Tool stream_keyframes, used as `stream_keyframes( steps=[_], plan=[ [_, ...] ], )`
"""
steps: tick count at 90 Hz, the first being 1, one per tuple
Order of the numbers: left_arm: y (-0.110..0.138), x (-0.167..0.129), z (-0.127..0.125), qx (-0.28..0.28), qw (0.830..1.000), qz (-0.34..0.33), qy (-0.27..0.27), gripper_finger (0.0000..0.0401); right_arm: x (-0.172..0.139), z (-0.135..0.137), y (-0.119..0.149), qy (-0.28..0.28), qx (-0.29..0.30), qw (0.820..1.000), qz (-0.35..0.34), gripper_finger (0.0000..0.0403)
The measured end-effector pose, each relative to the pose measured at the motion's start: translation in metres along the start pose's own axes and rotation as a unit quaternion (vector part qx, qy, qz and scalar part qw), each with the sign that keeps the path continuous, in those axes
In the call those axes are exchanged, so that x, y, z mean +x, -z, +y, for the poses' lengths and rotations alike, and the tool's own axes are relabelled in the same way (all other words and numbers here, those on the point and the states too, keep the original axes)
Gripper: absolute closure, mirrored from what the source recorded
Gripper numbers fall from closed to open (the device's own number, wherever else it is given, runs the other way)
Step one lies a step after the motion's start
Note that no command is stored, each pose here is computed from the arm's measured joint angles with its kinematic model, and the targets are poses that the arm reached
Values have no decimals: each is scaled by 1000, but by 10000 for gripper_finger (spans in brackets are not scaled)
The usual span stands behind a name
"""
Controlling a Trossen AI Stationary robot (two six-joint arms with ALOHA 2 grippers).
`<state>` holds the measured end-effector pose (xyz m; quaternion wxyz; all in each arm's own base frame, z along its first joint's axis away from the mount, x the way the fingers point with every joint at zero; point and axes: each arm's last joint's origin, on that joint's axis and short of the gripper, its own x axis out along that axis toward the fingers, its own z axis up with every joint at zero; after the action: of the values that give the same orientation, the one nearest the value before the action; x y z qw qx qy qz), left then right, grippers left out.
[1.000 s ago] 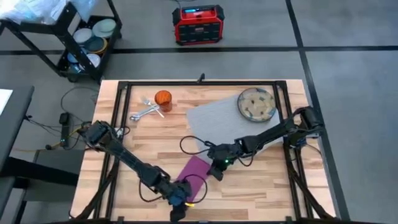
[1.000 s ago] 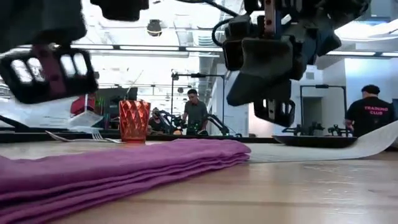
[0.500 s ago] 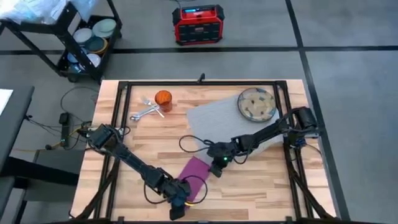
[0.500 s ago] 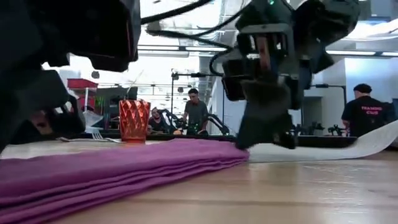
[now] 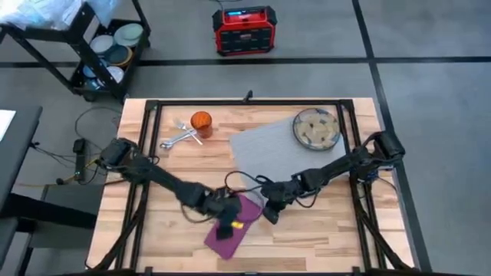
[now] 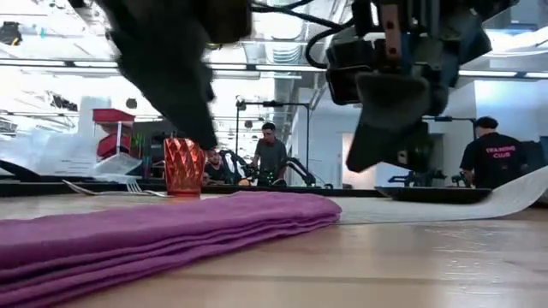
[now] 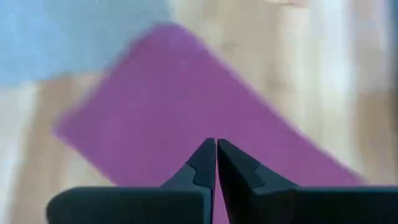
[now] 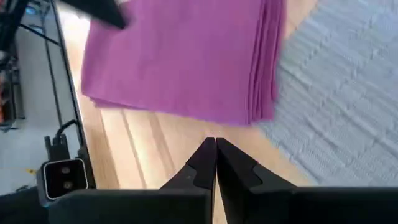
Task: Set table place
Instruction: Fold the purple napkin
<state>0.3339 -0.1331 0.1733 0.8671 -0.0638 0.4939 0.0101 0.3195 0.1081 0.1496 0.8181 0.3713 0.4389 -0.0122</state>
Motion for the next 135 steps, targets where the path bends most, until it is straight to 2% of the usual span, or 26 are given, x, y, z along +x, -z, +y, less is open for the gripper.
stream_keyframes(
  steps=[10,19,27,42,58,79,92,116,127,135],
  plan=[
    [-5,6,22,-1,1000,-12,-2,401,1,5,7,2,7,1000,-2,403],
    [1,12,36,-12,1000,21,17,401,1,6,12,14,18,1000,-2,403],
    [10,17,39,-15,998,39,49,401,1,7,15,22,19,1000,-1,403],
    [34,21,38,-36,993,93,63,401,1,7,18,32,27,999,-6,403],
    [65,16,27,-34,983,177,44,401,1,7,17,33,28,999,-11,403],
    [101,-9,21,-58,969,238,15,401,1,7,17,32,27,999,-11,403],
    [123,-30,35,-120,951,279,-47,401,1,7,17,33,27,999,-12,403],
    [160,-62,64,-235,915,300,-132,401,-12,14,13,22,20,999,-33,403],
    [171,-76,73,-250,911,297,-137,401,-28,18,9,25,13,998,-58,403],
    [173,-88,75,-255,913,290,-130,401,-43,11,7,82,17,994,-73,403]
  ],
)
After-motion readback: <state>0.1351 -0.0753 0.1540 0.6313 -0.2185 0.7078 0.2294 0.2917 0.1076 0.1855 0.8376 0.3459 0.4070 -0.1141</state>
